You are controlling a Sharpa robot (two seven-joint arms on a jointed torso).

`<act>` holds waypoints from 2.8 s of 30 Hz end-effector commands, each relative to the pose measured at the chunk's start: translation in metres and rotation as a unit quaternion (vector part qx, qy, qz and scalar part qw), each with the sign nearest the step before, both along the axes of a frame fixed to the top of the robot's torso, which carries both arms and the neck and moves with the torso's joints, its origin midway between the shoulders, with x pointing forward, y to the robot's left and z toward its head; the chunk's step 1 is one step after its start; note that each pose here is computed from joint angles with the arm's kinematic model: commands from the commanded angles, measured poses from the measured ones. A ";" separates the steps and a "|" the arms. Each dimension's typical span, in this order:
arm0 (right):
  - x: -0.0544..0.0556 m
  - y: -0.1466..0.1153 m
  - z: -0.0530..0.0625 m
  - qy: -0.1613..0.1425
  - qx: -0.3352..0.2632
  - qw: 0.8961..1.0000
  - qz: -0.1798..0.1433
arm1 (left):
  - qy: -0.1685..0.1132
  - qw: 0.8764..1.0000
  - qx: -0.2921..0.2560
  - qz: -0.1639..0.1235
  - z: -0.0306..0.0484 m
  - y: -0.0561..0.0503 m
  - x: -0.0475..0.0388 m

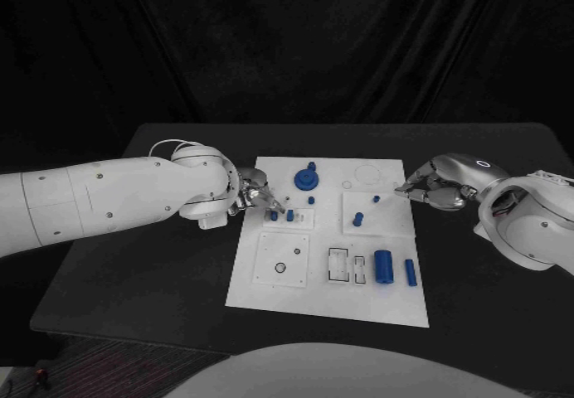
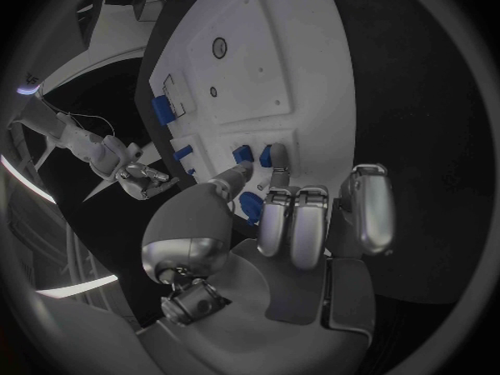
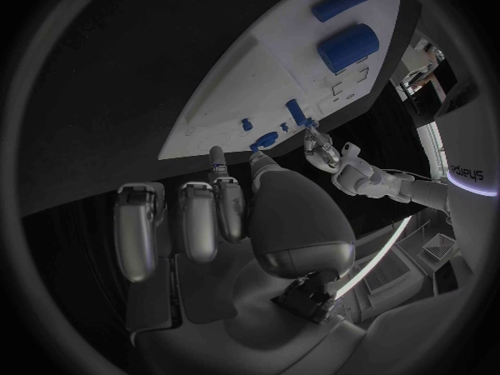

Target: Assemble the parts on the task board

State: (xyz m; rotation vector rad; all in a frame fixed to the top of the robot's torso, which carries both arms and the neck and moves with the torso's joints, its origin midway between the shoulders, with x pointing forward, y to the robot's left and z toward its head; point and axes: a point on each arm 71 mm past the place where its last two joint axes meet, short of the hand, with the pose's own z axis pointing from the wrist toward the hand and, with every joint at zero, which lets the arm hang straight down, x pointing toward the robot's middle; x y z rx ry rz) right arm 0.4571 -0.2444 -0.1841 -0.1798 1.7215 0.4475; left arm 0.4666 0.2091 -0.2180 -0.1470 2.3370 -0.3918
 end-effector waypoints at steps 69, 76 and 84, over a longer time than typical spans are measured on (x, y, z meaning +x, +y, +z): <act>0.000 -0.005 0.000 -0.005 0.001 1.000 -0.004 | -0.406 0.807 -0.023 -0.428 0.0311 -0.062 0.0396; 0.000 -0.005 0.000 -0.004 0.001 1.000 -0.003 | -0.391 0.817 -0.017 -0.423 0.0257 -0.064 0.0396; -0.001 -0.006 0.000 -0.003 0.000 1.000 -0.003 | -0.379 0.824 -0.014 -0.421 0.0208 -0.065 0.0378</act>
